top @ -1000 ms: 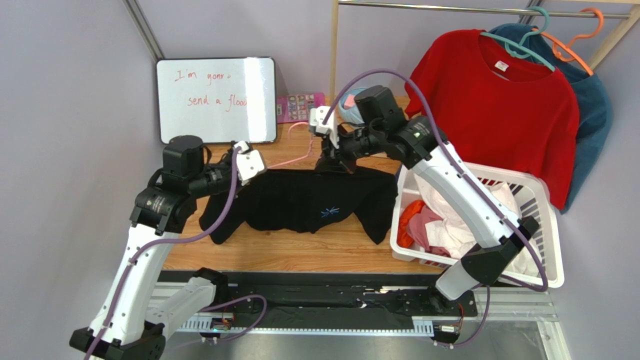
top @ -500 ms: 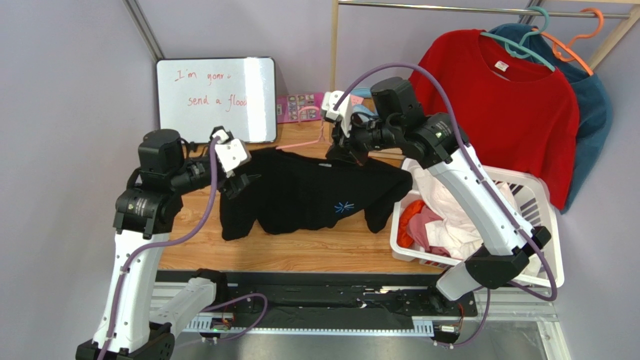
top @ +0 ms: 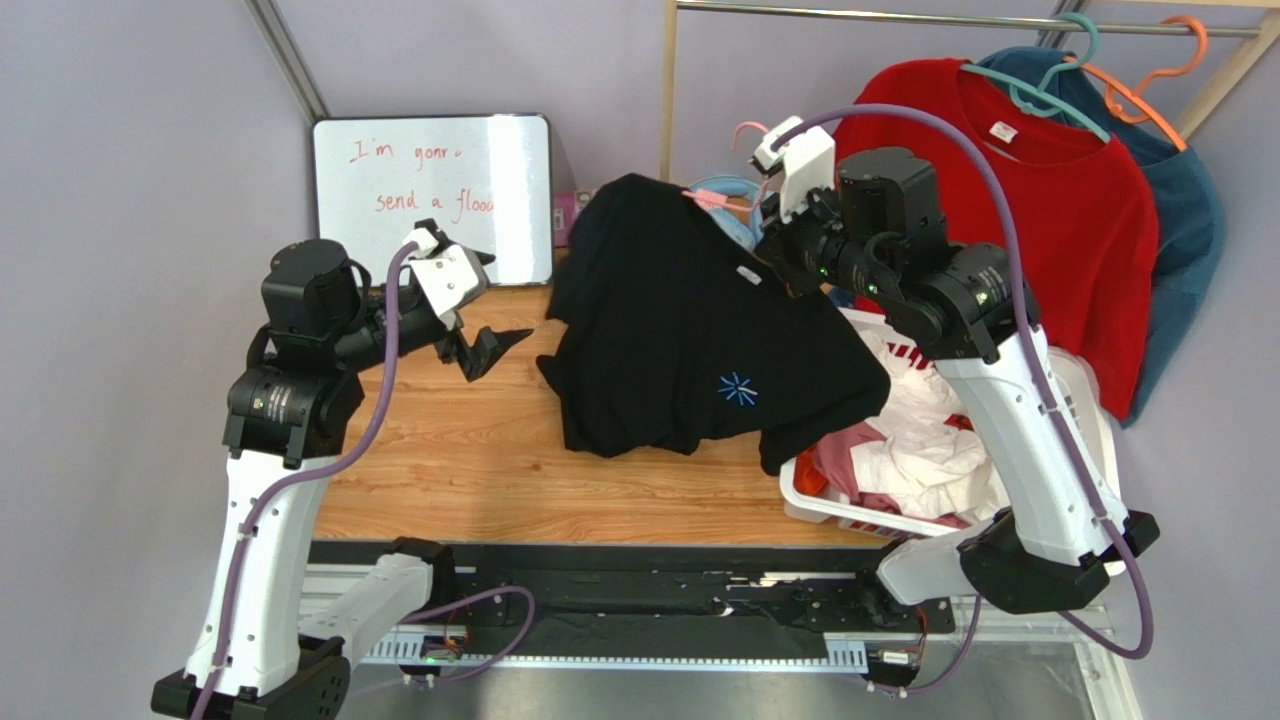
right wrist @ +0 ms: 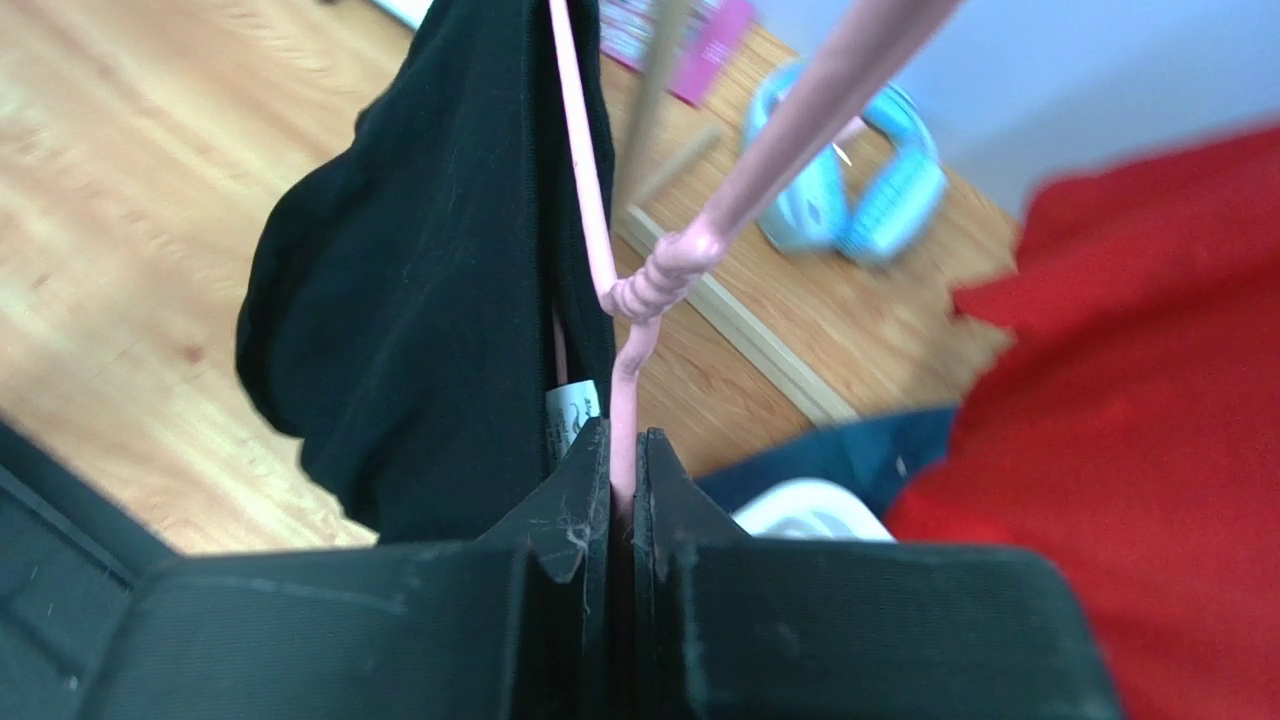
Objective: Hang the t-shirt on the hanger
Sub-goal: Place the hanger at the clothesline.
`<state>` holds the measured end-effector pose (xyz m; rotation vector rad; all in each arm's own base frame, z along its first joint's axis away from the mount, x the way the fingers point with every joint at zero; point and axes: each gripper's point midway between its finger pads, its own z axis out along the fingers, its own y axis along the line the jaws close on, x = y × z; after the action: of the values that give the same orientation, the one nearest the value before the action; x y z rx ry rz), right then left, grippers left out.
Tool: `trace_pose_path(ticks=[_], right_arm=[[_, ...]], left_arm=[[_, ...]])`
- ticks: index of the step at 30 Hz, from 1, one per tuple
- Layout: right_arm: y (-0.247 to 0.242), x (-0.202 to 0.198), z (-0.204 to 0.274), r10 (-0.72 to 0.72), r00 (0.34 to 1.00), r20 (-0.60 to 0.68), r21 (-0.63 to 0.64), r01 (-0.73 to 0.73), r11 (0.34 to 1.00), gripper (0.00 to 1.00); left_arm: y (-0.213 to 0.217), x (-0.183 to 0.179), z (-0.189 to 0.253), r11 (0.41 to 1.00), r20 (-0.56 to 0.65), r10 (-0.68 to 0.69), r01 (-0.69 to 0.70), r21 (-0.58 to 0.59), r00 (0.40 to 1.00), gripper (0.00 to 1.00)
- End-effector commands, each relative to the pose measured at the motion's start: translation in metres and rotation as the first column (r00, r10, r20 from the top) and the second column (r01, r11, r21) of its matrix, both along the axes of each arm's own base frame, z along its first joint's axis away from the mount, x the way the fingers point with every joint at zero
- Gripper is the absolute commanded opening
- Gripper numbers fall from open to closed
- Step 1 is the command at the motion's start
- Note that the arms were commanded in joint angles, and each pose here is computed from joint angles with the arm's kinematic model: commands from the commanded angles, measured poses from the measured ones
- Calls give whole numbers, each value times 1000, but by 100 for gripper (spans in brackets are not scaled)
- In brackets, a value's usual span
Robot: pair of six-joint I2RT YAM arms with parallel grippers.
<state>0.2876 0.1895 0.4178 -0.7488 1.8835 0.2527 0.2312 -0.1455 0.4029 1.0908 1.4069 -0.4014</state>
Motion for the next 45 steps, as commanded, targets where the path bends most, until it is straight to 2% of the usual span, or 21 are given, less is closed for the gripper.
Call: trace_pose_path(ticks=[1, 6, 9, 10, 13, 17, 19, 22, 32, 35, 39, 44, 45], right_arm=[[-38, 6, 35, -231, 971, 61, 111, 224, 968, 0], [-35, 1, 46, -225, 974, 33, 176, 216, 960, 0], [-19, -9, 81, -130, 989, 74, 275, 105, 956, 0], [-9, -20, 102, -56, 992, 117, 316, 17, 949, 0], [10, -31, 132, 73, 976, 206, 342, -142, 929, 0], [22, -57, 177, 199, 908, 369, 354, -336, 873, 0], [23, -79, 198, 258, 850, 459, 346, -438, 830, 0], [21, -99, 213, 289, 793, 536, 326, -510, 796, 0], [-7, -114, 251, 185, 712, 678, 281, -483, 829, 0], [-18, -110, 241, 144, 741, 656, 288, -423, 859, 0], [-21, -89, 203, 104, 823, 558, 297, -316, 901, 0], [-31, -31, 135, -35, 926, 377, 217, -52, 975, 0], [-40, -13, 121, -114, 933, 342, 187, 51, 981, 0]], left_arm=[[-4, 0, 5, 999, 2, -11, 12, -36, 1000, 97], [-5, 1, -2, 999, -17, -18, 17, -38, 1000, 97], [-7, -1, -10, 998, -40, -29, 27, -49, 999, 98], [-8, 0, -15, 998, -48, -31, 28, -60, 998, 99], [-12, -2, -19, 994, -81, -42, 33, -101, 996, 99], [-14, -2, -17, 988, -114, -35, 17, -153, 993, 99], [-13, -3, -10, 986, -91, -20, 5, -169, 996, 99], [-10, -3, -1, 982, -52, 3, -13, -190, 999, 99], [-12, -8, 10, 970, -46, 2, -13, -241, 999, 98], [-13, -8, 6, 968, -50, -1, -12, -251, 999, 98], [-15, -7, 1, 967, -65, -16, 0, -253, 998, 98], [-16, -6, -4, 971, -80, -25, 5, -239, 997, 98], [-16, -6, -6, 973, -77, -27, 8, -232, 997, 98]])
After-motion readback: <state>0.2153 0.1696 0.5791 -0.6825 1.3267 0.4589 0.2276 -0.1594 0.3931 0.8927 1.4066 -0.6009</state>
